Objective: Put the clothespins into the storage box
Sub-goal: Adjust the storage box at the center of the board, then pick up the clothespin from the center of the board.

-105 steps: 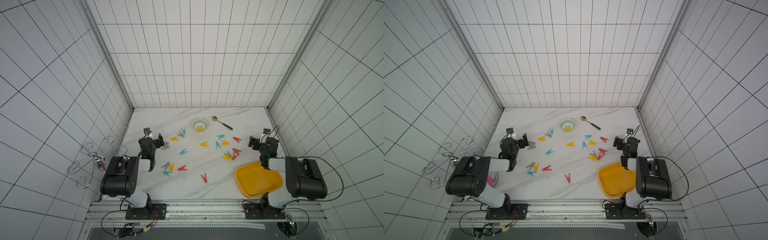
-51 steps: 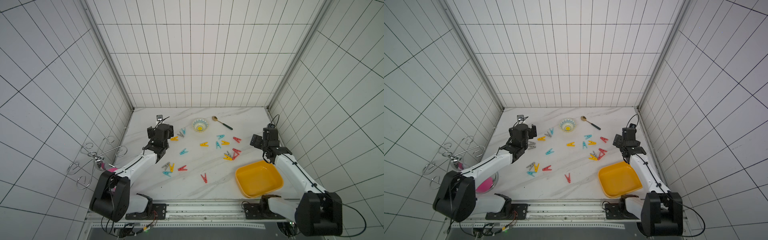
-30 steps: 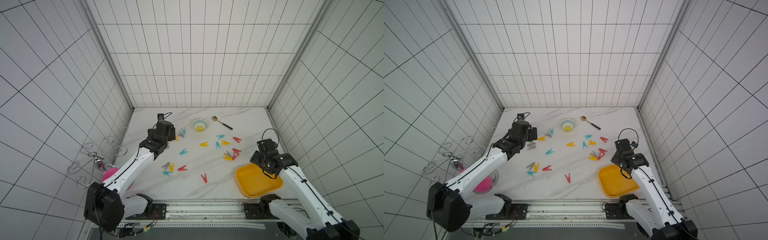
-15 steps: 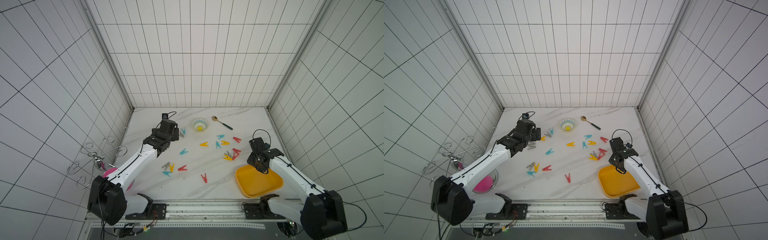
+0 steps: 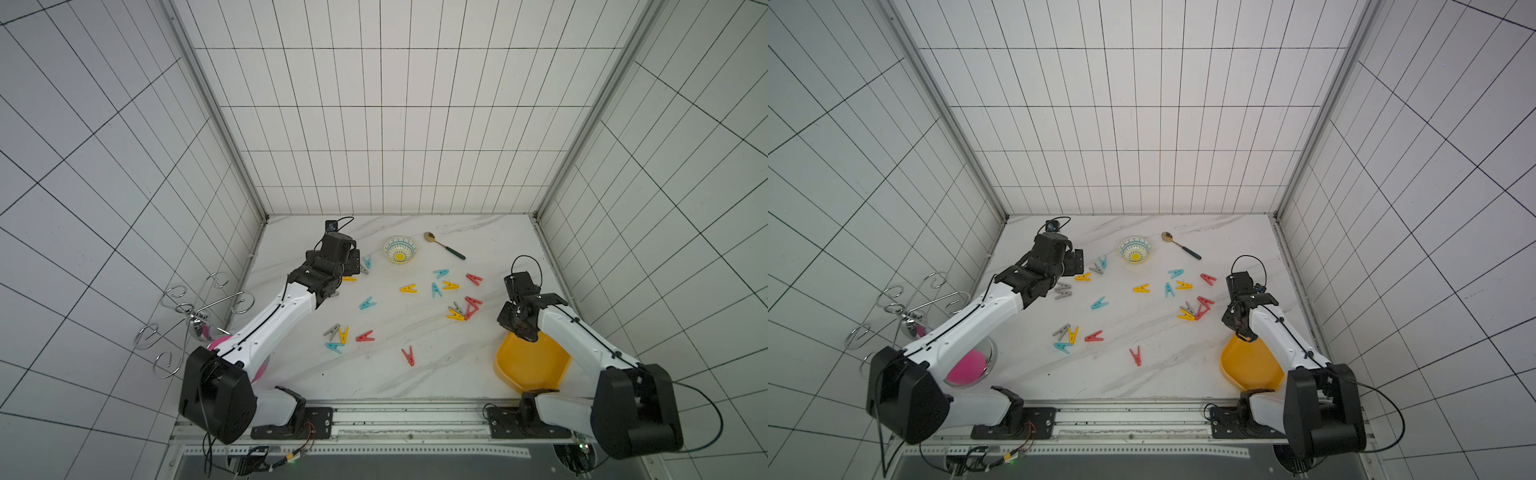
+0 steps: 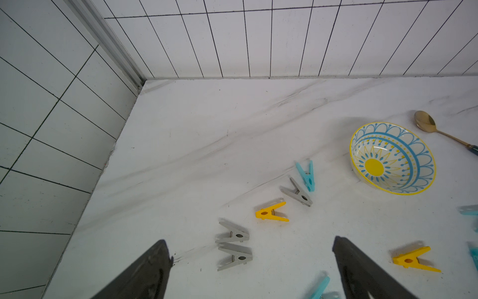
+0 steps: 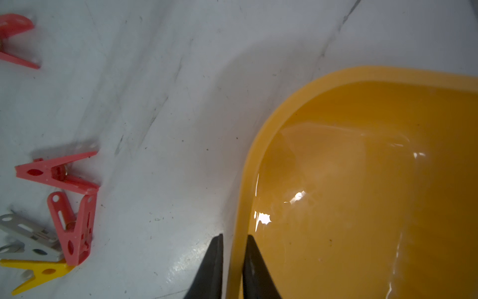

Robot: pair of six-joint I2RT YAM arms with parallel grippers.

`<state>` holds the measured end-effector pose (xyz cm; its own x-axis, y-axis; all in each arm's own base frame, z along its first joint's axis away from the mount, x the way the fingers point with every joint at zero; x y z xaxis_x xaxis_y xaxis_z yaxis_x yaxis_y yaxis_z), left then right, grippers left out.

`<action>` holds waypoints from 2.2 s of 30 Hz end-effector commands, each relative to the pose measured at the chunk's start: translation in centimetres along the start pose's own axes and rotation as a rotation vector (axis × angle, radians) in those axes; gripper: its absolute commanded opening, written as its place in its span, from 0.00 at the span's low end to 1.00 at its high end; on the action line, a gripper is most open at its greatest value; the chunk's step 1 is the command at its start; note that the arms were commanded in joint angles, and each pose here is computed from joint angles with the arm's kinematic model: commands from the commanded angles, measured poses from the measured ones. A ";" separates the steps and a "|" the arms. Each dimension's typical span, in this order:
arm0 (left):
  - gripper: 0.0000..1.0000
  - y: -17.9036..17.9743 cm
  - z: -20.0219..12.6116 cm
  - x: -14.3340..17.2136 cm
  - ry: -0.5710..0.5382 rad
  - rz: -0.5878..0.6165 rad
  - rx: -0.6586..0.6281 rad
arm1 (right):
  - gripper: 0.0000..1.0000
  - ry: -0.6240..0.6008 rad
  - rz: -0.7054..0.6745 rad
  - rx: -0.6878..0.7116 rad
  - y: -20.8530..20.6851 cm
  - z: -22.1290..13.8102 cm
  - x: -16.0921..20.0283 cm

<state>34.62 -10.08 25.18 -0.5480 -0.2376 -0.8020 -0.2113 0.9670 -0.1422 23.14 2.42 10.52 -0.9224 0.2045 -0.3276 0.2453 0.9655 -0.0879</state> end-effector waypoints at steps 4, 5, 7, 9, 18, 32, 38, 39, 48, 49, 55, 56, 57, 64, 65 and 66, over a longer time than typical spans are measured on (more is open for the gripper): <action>0.99 -1.5 -0.7 -1.0 0.008 -0.061 0.083 | 0.16 -0.056 -0.146 -0.074 1.8 -0.1 -3.1; 0.99 -1.5 -0.7 -1.0 0.013 -0.067 0.084 | 0.15 -0.062 -0.159 -0.082 2.0 0.0 -3.4; 0.99 -1.4 -0.5 -0.7 0.029 -0.067 0.073 | 0.15 -0.079 -0.193 -0.110 2.7 0.0 -4.2; 0.99 -1.1 -0.2 -0.3 0.038 -0.060 0.044 | 0.15 -0.089 -0.205 -0.134 3.3 0.1 -4.7; 0.99 0.8 0.5 -0.4 -0.017 -0.088 -0.076 | 0.18 -0.112 -0.265 -0.195 5.4 0.2 -6.8; 0.99 2.3 0.7 -0.7 0.050 -0.172 -0.040 | 0.55 -0.161 -0.318 -0.175 4.4 -4.8 -7.2; 0.99 2.0 0.9 -0.5 0.090 -0.187 -0.043 | 0.57 -0.157 -0.448 -0.109 6.2 -5.8 -9.1; 0.99 2.0 0.9 -0.5 0.093 -0.190 -0.046 | 0.57 -0.165 -0.467 -0.115 6.7 -5.8 -9.6; 0.99 1.8 0.7 -0.7 0.114 -0.217 -0.043 | 0.56 -0.085 -0.595 -0.154 10.0 -2.1 -12.5; 0.99 1.8 0.7 -0.7 0.114 -0.216 -0.042 | 0.56 -0.071 -0.599 -0.170 10.3 -1.5 -12.5; 0.99 1.9 0.6 -0.8 0.105 -0.213 -0.053 | 0.55 -0.040 -0.597 -0.194 11.2 1.3 -13.1; 0.99 1.9 0.6 -0.9 0.102 -0.212 -0.055 | 0.55 -0.035 -0.592 -0.197 11.2 1.7 -13.3; 0.99 2.0 0.6 -0.9 0.101 -0.211 -0.056 | 0.55 -0.032 -0.592 -0.202 11.2 2.0 -13.3; 0.99 1.9 0.6 -1.3 0.089 -0.220 -0.061 | 0.50 -0.010 -0.599 -0.222 11.7 3.9 -13.7; 0.99 1.9 0.7 -1.2 0.091 -0.218 -0.063 | 0.49 -0.009 -0.599 -0.222 11.8 4.1 -13.8; 0.99 1.9 0.6 -1.2 0.091 -0.219 -0.063 | 0.49 -0.007 -0.600 -0.223 11.9 4.3 -13.9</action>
<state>34.97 -7.76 24.68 -0.5752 -0.4432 -0.6876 -0.3753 0.8898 -0.2596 38.78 10.16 9.62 -0.8888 -0.3782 -0.2587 -0.3736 0.9250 -0.0690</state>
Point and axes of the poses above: each gripper's point midway between its finger pads, its own z axis out along the fingers, its own y axis along the line the jaws close on, x = y × z, the point moved 5 cm from there along -z, back along the fingers, and after that the axes turned 13 degrees about -z, right-handed, at the moved point
